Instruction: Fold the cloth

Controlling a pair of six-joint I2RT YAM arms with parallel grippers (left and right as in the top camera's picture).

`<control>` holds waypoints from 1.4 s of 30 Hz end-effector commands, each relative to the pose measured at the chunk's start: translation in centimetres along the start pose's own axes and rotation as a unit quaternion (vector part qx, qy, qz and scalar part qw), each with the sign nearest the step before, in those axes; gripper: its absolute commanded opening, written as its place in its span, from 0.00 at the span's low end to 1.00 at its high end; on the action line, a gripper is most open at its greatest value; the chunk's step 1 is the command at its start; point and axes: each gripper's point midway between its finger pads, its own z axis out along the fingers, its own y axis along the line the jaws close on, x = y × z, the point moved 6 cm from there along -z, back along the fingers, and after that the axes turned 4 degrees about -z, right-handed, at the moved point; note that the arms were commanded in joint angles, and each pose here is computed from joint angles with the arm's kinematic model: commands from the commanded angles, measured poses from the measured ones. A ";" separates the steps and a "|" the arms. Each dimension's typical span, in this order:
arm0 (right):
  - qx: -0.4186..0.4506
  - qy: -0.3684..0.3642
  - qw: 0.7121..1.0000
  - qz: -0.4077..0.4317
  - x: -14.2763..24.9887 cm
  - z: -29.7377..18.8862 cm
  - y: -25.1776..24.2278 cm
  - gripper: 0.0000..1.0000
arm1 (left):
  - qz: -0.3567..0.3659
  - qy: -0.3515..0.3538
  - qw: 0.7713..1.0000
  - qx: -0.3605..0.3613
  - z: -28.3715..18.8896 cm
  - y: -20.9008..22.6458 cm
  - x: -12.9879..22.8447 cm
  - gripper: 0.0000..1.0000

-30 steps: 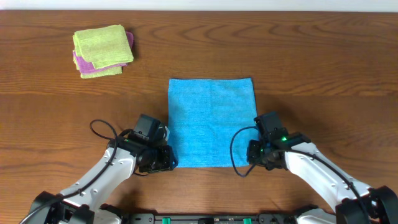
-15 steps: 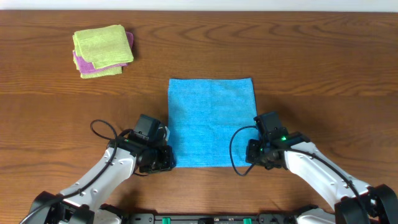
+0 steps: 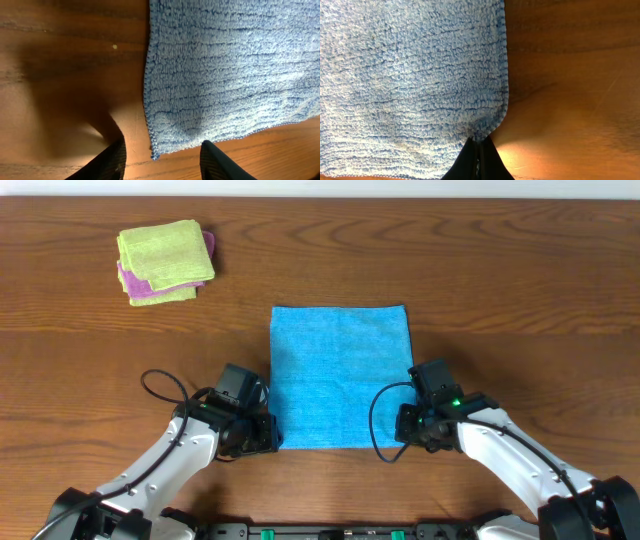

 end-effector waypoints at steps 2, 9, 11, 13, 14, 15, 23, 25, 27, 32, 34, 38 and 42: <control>0.007 0.018 1.000 0.005 0.6 0.5 -0.5 0.02 | 0.010 -0.012 1.000 -0.020 0.2 0.5 -0.3 0.48; 0.013 0.029 1.000 0.003 1.0 0.4 -0.7 0.02 | 0.016 -0.019 1.000 0.011 0.7 0.0 -0.4 0.46; 0.017 0.036 0.999 0.003 1.3 0.4 -0.8 0.02 | 0.016 -0.015 0.999 0.037 1.1 -0.1 -0.1 0.44; 0.021 0.040 0.999 0.003 1.5 0.4 -1.0 0.01 | 0.008 -0.014 0.998 0.055 1.3 0.2 0.1 0.41; 0.021 0.041 0.999 0.003 1.5 0.4 -1.0 0.02 | 0.001 -0.014 0.998 0.057 1.3 0.5 0.1 0.41; 0.022 0.043 0.999 0.003 1.6 0.4 -1.0 0.02 | -0.006 -0.014 0.998 0.063 1.3 0.8 0.1 0.41; 0.022 0.042 0.999 0.003 1.6 0.4 -1.0 0.02 | -0.031 0.007 0.992 0.125 1.0 2.3 0.8 0.40; 0.022 0.042 0.999 0.003 1.5 0.4 -1.0 0.02 | -0.039 0.016 0.990 0.131 1.0 2.4 1.2 0.40; 0.021 0.040 0.999 0.003 1.5 0.4 -1.0 0.01 | -0.042 0.026 0.991 0.127 1.1 2.5 1.6 0.40; 0.018 0.034 0.999 0.002 1.3 0.4 -0.9 0.02 | -0.045 0.033 0.991 0.119 1.2 2.8 1.9 0.37; 0.018 0.034 0.999 0.002 1.2 0.4 -0.9 0.02 | -0.054 0.026 0.993 0.104 1.3 3.2 1.8 0.37; 0.018 0.034 0.999 0.002 1.3 0.4 -0.9 0.02 | -0.060 0.016 0.993 0.100 1.3 3.2 1.4 0.37; 0.017 0.034 0.999 0.002 1.2 0.4 -0.9 0.02 | -0.056 0.002 0.994 0.092 1.4 3.4 1.0 0.38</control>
